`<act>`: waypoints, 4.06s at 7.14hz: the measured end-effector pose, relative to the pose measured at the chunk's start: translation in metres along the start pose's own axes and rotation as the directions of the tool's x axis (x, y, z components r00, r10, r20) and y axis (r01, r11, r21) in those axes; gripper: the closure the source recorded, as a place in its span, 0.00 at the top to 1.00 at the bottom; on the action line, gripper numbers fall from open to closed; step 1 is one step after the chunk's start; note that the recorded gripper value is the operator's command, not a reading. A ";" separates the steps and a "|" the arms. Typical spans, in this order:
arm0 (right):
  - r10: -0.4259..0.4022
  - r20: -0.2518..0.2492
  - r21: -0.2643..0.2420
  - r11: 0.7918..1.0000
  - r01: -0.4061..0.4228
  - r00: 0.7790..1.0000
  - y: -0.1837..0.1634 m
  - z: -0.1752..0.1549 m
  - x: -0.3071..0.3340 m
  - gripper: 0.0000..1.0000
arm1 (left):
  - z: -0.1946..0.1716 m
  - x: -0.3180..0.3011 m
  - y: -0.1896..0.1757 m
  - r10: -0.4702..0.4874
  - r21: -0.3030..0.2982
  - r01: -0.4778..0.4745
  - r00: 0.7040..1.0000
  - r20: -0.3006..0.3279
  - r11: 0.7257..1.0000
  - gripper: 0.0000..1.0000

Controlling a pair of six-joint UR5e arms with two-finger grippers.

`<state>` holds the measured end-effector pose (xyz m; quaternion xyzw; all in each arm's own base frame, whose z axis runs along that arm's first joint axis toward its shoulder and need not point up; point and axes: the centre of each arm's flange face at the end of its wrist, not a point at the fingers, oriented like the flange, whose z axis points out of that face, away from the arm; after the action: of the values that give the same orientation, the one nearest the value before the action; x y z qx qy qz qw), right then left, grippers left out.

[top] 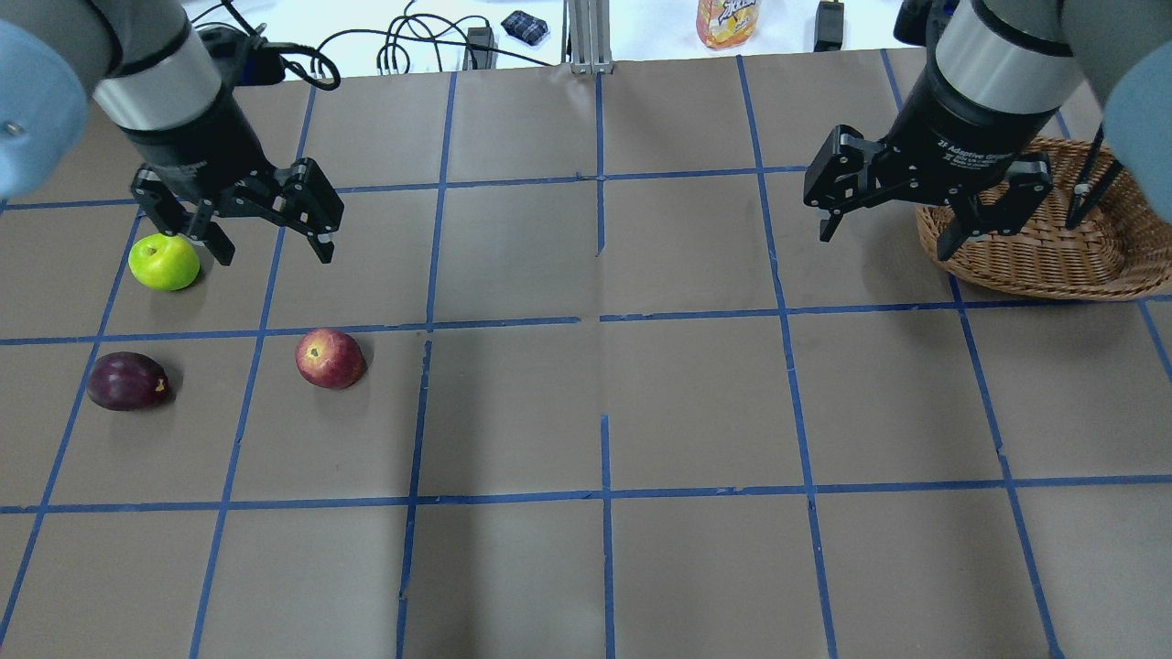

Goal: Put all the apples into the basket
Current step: 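Move the left gripper down over the red apple, then grasp the red apple with the left gripper and lift it, then carry the red apple to the table center and release it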

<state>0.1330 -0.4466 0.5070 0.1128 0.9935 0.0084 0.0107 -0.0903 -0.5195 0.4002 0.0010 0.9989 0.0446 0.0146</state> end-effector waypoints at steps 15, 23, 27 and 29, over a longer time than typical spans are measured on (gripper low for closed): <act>0.006 -0.014 0.012 1.000 -0.006 1.000 0.002 -0.002 0.003 1.00 | 0.212 -0.090 -0.013 -0.008 -0.034 0.003 0.987 -0.159 0.999 0.31; 0.006 -0.018 0.007 1.000 -0.005 1.000 0.000 0.000 0.005 1.00 | 0.144 0.151 -0.014 -0.131 0.026 0.143 0.956 -0.261 0.989 0.30; 0.065 -0.025 -0.012 0.998 -0.065 0.998 -0.029 0.025 0.027 1.00 | 0.164 0.251 -0.024 -0.181 0.035 0.194 0.956 -0.232 0.980 0.49; 0.087 -0.022 0.004 0.996 -0.087 0.996 -0.041 0.034 0.037 1.00 | 0.181 0.263 -0.030 -0.189 0.027 0.200 0.958 -0.217 0.979 1.00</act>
<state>0.0887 -0.4776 0.4711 0.1557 0.9878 0.0085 -0.0010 -0.3479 -0.5327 0.2095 -0.1018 0.9907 0.0183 -0.0884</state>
